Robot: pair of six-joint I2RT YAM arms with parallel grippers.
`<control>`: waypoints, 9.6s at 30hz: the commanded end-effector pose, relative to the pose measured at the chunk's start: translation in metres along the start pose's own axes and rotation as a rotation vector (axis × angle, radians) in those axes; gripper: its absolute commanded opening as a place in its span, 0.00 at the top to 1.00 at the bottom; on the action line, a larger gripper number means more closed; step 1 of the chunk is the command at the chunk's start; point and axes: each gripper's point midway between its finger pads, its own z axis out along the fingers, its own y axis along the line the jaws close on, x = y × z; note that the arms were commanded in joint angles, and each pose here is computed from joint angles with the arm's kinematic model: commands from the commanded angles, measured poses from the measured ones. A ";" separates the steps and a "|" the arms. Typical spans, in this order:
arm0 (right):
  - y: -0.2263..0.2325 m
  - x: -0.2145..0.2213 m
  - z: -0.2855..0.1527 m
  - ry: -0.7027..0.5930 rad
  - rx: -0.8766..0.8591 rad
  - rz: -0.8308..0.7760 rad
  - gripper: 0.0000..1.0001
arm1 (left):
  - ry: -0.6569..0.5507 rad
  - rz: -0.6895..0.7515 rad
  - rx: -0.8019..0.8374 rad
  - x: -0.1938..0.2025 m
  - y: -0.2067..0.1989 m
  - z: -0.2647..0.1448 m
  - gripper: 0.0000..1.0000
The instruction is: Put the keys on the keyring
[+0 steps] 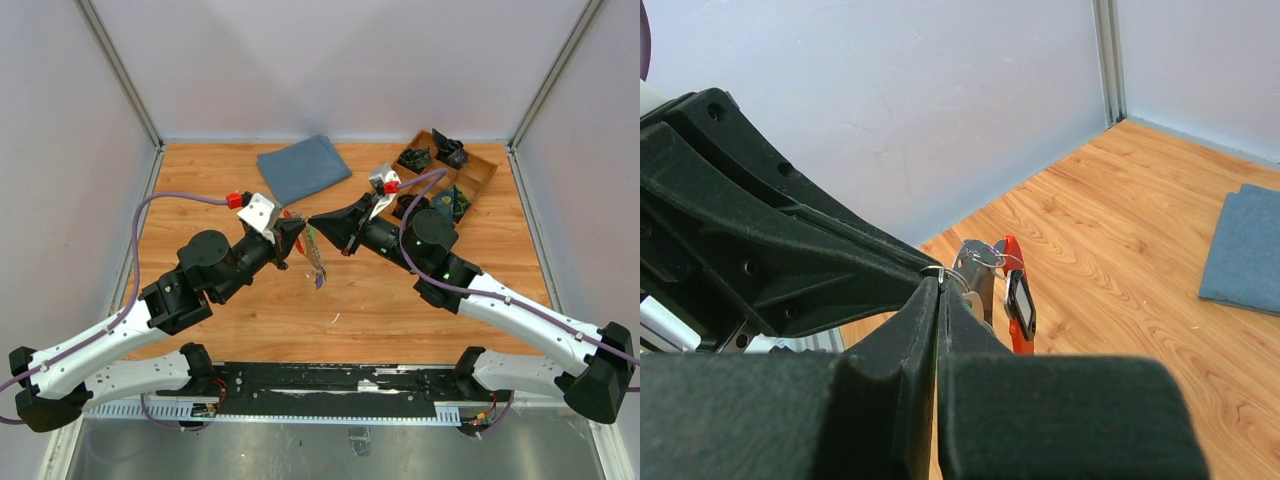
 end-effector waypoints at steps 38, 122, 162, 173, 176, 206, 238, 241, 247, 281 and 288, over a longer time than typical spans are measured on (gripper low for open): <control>-0.017 0.015 -0.005 0.055 0.141 0.074 0.99 | -0.094 -0.030 0.000 -0.027 0.002 -0.004 0.99; -0.028 0.029 -0.006 0.162 0.256 0.160 0.99 | -0.100 -0.025 0.026 -0.027 -0.002 -0.005 0.99; -0.096 0.214 -0.163 1.101 0.406 -0.189 0.99 | -0.226 0.051 0.369 -0.043 -0.053 -0.035 0.99; -0.087 0.119 -0.113 0.628 0.371 -0.330 0.59 | -0.238 0.065 0.441 -0.050 -0.063 -0.043 1.00; -0.052 0.049 -0.106 0.281 0.229 -0.409 0.64 | -0.244 0.066 0.482 -0.052 -0.070 -0.047 0.99; 0.099 -0.018 -0.092 -0.092 -0.578 -0.601 0.68 | -0.271 0.119 0.755 -0.063 -0.112 -0.067 1.00; 0.096 -0.013 -0.085 -0.028 -0.565 -0.533 0.76 | -0.271 0.121 0.750 -0.066 -0.111 -0.068 1.00; 0.099 -0.016 -0.088 -0.039 -0.577 -0.540 0.74 | -0.270 0.122 0.752 -0.066 -0.111 -0.068 1.00; 0.103 -0.021 -0.092 -0.058 -0.584 -0.553 0.75 | -0.267 0.125 0.755 -0.066 -0.111 -0.068 0.99; 0.086 -0.023 -0.086 -0.032 -0.507 -0.679 1.00 | -0.275 0.094 0.773 -0.072 -0.115 -0.070 0.77; 0.073 -0.030 -0.097 -0.070 -0.478 -1.007 1.00 | -0.262 0.046 0.744 -0.076 -0.110 -0.072 0.61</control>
